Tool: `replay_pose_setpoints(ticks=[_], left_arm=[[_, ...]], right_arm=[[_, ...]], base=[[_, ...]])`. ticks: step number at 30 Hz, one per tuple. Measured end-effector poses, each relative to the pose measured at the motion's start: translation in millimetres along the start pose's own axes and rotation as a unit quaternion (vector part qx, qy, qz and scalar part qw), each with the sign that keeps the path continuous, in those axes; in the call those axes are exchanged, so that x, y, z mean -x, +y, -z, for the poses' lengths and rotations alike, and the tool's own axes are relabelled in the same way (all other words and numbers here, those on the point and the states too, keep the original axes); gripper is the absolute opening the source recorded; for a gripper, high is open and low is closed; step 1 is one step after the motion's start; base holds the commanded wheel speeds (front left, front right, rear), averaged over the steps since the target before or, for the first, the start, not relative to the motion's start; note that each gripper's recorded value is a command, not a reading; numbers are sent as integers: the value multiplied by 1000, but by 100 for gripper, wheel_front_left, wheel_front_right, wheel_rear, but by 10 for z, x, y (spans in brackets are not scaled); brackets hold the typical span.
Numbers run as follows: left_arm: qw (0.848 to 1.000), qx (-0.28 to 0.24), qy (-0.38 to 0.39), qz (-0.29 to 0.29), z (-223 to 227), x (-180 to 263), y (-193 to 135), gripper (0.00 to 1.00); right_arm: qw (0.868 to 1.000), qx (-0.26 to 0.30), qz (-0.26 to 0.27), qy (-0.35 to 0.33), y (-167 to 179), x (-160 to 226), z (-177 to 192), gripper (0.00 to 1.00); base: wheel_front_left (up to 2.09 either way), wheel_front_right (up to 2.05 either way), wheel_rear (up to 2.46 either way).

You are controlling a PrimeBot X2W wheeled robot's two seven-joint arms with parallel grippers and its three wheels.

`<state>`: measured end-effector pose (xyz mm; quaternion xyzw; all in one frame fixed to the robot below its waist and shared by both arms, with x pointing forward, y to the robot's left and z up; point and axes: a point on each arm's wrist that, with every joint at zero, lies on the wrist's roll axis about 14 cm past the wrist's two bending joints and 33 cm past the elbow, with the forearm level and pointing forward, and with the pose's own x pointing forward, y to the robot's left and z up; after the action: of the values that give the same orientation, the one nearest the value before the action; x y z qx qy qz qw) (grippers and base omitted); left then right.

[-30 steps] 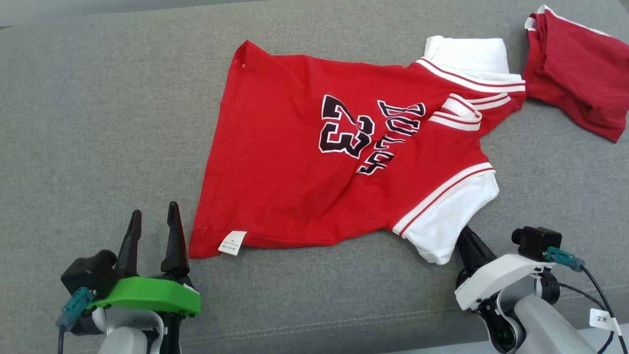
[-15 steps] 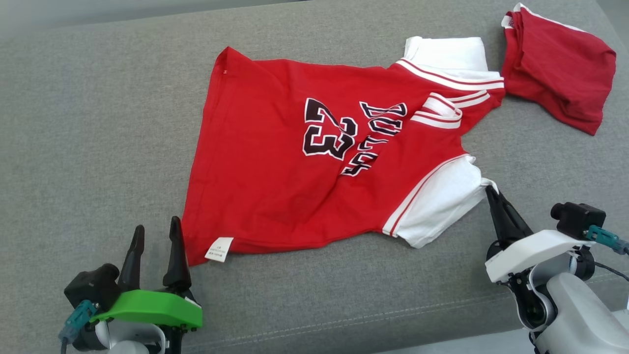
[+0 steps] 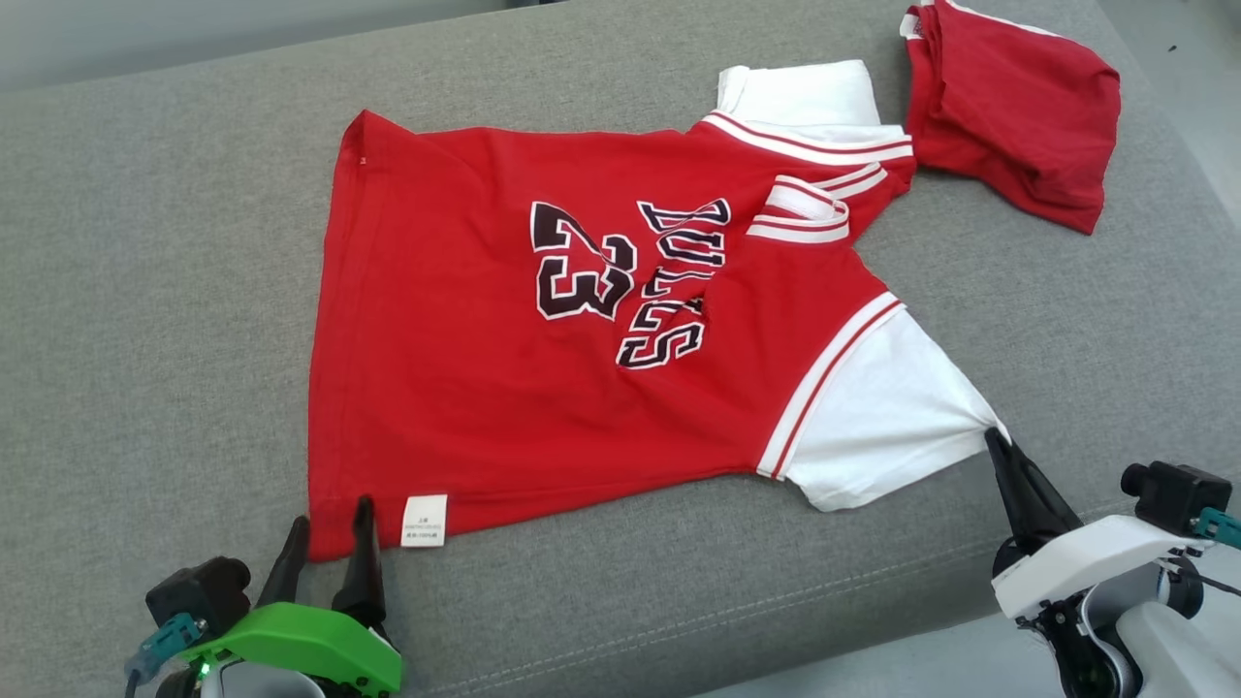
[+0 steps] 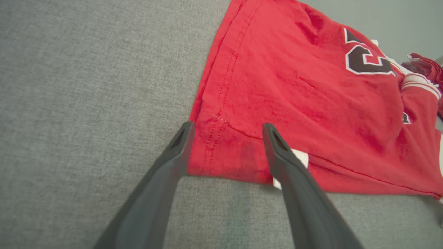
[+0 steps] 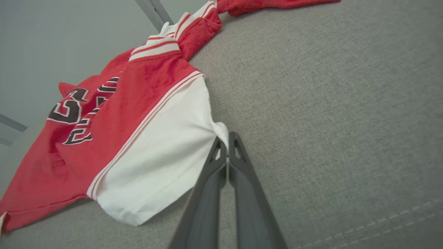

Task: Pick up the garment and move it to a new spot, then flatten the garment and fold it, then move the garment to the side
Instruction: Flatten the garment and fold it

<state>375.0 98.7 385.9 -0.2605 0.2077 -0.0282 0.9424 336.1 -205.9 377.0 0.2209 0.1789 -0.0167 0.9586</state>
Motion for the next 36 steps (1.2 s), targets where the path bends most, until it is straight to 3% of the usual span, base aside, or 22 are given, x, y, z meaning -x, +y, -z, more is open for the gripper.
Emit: replay_pose_setpoints(ticks=[4,7,10,12,18,26,31,33,36], left_arm=[[999,19,6,-33,-22,-2,166,100],[997,61,15,-50,-23,19,271,100],[990,131,31,-38,12,30,168,100],[989,140,31,-24,-6,27,80,100],[998,58,38,-1,30,17,-51,100],[998,-34,45,-2,10,-62,73,100],[998,-37,52,11,66,-86,-29,100],[998,-40,53,13,73,-92,-39,94],[997,-49,52,16,72,-104,-58,66]], right_arm=[[1000,-4,5,-8,-51,32,-59,0],[1000,-5,0,-8,-17,45,-53,0],[1000,4,-6,-8,-18,47,-82,0],[1000,8,-9,-8,-15,43,-94,0],[1000,11,-21,-2,55,35,-59,0],[1000,11,-26,3,84,57,-28,0],[1000,8,-20,3,42,75,-34,0],[1000,6,-18,3,31,78,-33,0],[1000,3,-17,3,28,79,-30,0]], base=[[0,0,0],[0,0,0],[0,0,0],[0,0,0],[0,0,0],[0,0,0],[0,0,0],[0,0,0],[0,0,0]])
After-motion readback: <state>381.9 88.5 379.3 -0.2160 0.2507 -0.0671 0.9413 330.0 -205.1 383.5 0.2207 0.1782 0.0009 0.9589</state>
